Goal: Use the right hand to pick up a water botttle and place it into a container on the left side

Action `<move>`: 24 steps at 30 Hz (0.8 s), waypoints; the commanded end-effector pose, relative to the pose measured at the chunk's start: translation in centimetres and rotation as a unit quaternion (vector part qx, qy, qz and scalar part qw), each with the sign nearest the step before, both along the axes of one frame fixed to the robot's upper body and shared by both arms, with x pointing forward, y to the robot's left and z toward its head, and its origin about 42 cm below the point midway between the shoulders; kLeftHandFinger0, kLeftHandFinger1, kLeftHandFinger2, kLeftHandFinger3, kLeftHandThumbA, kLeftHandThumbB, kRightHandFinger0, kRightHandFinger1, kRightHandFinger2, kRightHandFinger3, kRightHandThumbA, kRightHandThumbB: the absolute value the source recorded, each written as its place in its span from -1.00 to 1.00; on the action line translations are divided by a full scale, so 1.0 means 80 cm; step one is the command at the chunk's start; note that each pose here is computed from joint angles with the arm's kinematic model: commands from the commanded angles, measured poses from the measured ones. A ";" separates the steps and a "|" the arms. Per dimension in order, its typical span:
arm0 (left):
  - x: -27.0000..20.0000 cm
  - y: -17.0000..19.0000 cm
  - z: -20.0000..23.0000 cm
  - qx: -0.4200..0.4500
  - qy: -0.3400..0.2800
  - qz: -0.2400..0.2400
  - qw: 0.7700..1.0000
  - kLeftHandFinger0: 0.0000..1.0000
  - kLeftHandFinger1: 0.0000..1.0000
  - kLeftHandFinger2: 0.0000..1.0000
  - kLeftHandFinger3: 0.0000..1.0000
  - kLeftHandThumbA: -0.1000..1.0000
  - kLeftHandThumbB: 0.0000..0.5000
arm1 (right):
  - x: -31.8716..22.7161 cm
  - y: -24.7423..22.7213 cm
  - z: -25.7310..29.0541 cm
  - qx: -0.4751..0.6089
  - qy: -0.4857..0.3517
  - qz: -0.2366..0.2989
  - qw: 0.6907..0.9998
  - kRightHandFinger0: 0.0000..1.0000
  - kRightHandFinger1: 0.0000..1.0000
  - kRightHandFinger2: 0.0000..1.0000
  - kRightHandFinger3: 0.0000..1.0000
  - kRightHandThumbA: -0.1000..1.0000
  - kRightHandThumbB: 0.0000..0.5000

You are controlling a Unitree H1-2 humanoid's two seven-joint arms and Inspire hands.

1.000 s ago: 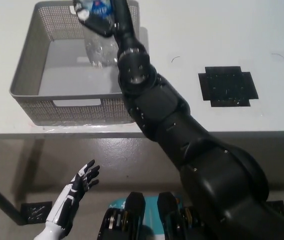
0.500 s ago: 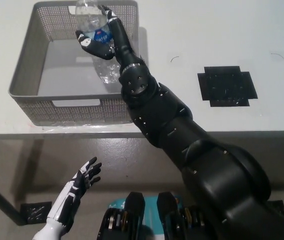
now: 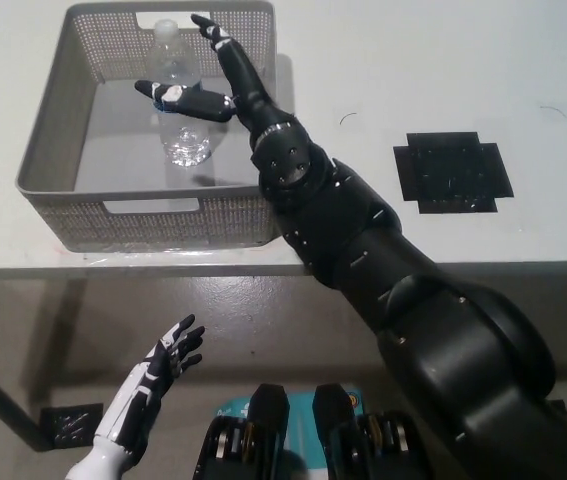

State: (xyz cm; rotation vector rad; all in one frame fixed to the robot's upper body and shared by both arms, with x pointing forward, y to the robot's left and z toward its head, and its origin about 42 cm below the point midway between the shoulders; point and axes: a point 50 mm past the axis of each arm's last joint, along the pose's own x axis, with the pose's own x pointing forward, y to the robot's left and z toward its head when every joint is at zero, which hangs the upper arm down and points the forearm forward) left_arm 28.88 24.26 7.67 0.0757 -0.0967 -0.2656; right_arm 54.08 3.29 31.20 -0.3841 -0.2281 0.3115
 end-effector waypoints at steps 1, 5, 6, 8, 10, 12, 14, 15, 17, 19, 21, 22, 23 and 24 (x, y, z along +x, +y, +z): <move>0.004 0.000 0.014 0.010 -0.023 -0.007 1.000 1.00 1.00 1.00 1.00 1.00 -0.11 | 0.004 -0.003 0.083 0.056 -0.125 0.036 0.990 1.00 1.00 1.00 1.00 1.00 0.94; 0.001 0.005 0.012 0.015 -0.024 -0.006 1.000 1.00 1.00 1.00 1.00 1.00 -0.05 | -0.008 -0.038 0.114 0.093 -0.194 0.044 0.976 1.00 1.00 1.00 1.00 1.00 1.00; 0.002 0.006 0.012 0.013 -0.023 -0.007 1.000 1.00 1.00 1.00 1.00 1.00 -0.01 | -0.019 -0.054 0.121 0.116 -0.209 0.049 0.970 1.00 1.00 1.00 1.00 1.00 1.00; -0.001 0.008 0.012 0.007 -0.020 -0.010 1.000 1.00 1.00 1.00 1.00 1.00 -0.05 | -0.044 -0.084 0.123 0.134 -0.238 0.050 0.961 1.00 1.00 1.00 1.00 1.00 0.98; -0.001 0.008 0.014 0.009 -0.023 -0.008 1.000 1.00 1.00 1.00 1.00 1.00 -0.08 | -0.076 -0.120 0.121 0.157 -0.261 0.050 0.951 1.00 1.00 1.00 1.00 1.00 0.98; -0.002 0.009 0.014 0.018 -0.029 -0.005 0.999 1.00 1.00 1.00 1.00 1.00 -0.12 | -0.115 -0.162 0.105 0.205 -0.283 0.062 0.935 1.00 1.00 1.00 1.00 1.00 0.80; -0.003 0.009 0.013 0.019 -0.029 -0.008 0.999 1.00 1.00 1.00 1.00 1.00 -0.17 | -0.149 -0.199 0.076 0.230 -0.288 0.055 0.928 1.00 1.00 1.00 1.00 1.00 0.84; -0.002 0.009 0.012 0.017 -0.028 -0.009 0.999 1.00 1.00 1.00 1.00 1.00 -0.20 | -0.172 -0.221 0.050 0.237 -0.292 0.031 0.926 1.00 1.00 1.00 1.00 1.00 0.83; 0.000 0.009 0.013 0.013 -0.025 -0.010 1.000 1.00 1.00 1.00 1.00 1.00 -0.20 | -0.197 -0.247 0.016 0.246 -0.286 0.009 0.926 1.00 1.00 1.00 1.00 1.00 0.63; 0.000 0.009 0.013 0.013 -0.024 -0.010 1.000 1.00 1.00 1.00 1.00 1.00 -0.19 | -0.213 -0.262 -0.006 0.246 -0.277 -0.006 0.929 1.00 1.00 1.00 1.00 1.00 0.54; 0.000 0.011 0.014 0.013 -0.026 -0.009 1.000 1.00 1.00 1.00 1.00 1.00 -0.21 | -0.235 -0.281 -0.046 0.238 -0.257 -0.027 0.936 1.00 1.00 1.00 1.00 1.00 0.40; -0.001 0.011 0.013 0.013 -0.025 -0.006 1.000 1.00 1.00 1.00 1.00 1.00 -0.21 | -0.241 -0.284 -0.065 0.242 -0.242 -0.033 0.939 1.00 1.00 1.00 1.00 1.00 0.34; -0.001 0.011 0.012 0.013 -0.025 -0.003 1.000 1.00 1.00 1.00 1.00 1.00 -0.19 | -0.248 -0.287 -0.085 0.246 -0.228 -0.040 0.941 1.00 1.00 1.00 1.00 1.00 0.25; -0.001 0.010 0.011 0.012 -0.025 -0.003 1.000 1.00 1.00 1.00 1.00 1.00 -0.19 | -0.255 -0.287 -0.105 0.254 -0.211 -0.049 0.943 1.00 1.00 1.00 1.00 1.00 0.21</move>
